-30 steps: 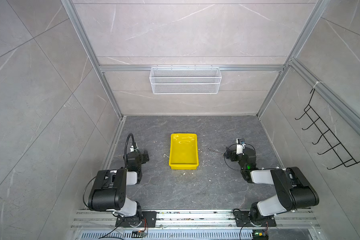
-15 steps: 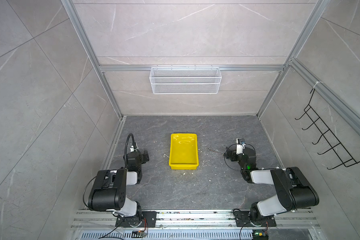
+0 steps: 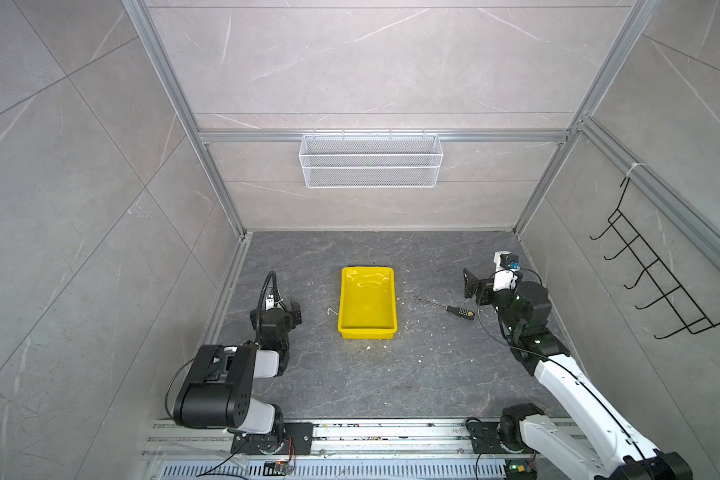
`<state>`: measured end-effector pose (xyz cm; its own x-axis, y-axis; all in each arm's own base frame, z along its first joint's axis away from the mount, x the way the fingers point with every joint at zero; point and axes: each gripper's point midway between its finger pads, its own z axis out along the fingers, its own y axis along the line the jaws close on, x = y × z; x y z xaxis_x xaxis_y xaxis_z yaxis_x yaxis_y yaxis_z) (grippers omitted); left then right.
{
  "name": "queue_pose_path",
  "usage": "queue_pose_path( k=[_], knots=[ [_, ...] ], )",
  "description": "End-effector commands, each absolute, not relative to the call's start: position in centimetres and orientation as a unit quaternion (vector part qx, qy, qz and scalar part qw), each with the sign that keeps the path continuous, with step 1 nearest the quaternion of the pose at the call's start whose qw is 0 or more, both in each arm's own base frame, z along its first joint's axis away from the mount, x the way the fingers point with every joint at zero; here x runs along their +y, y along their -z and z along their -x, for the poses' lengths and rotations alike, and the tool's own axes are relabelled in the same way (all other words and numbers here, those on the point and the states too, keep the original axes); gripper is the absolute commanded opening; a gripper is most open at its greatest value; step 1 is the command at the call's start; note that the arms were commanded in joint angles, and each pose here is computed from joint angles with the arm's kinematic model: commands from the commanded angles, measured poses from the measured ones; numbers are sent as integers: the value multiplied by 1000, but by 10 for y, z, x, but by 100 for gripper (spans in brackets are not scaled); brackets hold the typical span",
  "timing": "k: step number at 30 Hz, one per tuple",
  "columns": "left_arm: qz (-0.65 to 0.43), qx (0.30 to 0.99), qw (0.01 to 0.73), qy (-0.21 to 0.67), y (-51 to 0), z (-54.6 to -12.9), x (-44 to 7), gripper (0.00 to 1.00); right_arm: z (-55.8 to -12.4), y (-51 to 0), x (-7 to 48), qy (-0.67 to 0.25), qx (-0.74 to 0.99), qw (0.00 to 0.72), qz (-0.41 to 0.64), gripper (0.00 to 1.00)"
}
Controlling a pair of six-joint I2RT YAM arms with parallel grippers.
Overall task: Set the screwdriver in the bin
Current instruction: 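Reach the right gripper toward the screwdriver while the left arm lifts slightly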
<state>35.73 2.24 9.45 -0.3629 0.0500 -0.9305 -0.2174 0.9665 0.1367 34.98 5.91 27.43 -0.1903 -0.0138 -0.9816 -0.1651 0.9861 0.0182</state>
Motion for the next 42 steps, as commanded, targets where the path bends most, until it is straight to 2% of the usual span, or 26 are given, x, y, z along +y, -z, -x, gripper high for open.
queue_pose_path(
  k=[1, 5, 9, 11, 13, 17, 20, 22, 25, 29, 33, 38, 42],
  knots=[
    [61, 820, 558, -115, -147, -357, 12, 100, -337, -247, 75, -107, 836, 535, 68, 99],
    [120, 842, 526, 3, -185, -352, -13, 100, -340, -267, 73, -138, 835, 533, 11, 99],
    [112, 837, 524, 112, -212, -364, -57, 100, -336, -283, 84, -194, 819, 540, -9, 99],
    [101, 837, 520, 136, -222, -373, -70, 100, -332, -267, 62, -193, 832, 501, -138, 99],
    [102, 839, 515, 147, -221, -380, -75, 100, -304, -223, 13, -105, 845, 410, -327, 100],
    [83, 855, 489, 152, -189, -377, -85, 100, -300, -204, 8, -57, 879, 377, -285, 100],
    [58, 867, 476, 133, -170, -374, -95, 100, -303, -193, 8, -52, 883, 377, -276, 100],
    [35, 868, 471, 155, -162, -375, -107, 100, -311, -187, 10, -53, 885, 378, -267, 100],
    [69, 882, 446, 138, -142, -377, -99, 100, -327, -167, 18, -67, 888, 364, -274, 100],
    [80, 885, 442, 127, -144, -376, -95, 100, -367, -127, 39, -104, 904, 335, -245, 100],
    [117, 878, 453, 99, -143, -369, -77, 100, -399, -94, 41, -118, 931, 253, -236, 100],
    [135, 871, 462, 95, -145, -366, -70, 100, -418, -97, 40, -115, 930, 270, -221, 100],
    [128, 874, 458, 104, -144, -368, -75, 100, -419, -76, 49, -121, 948, 226, -191, 100]
  ],
)
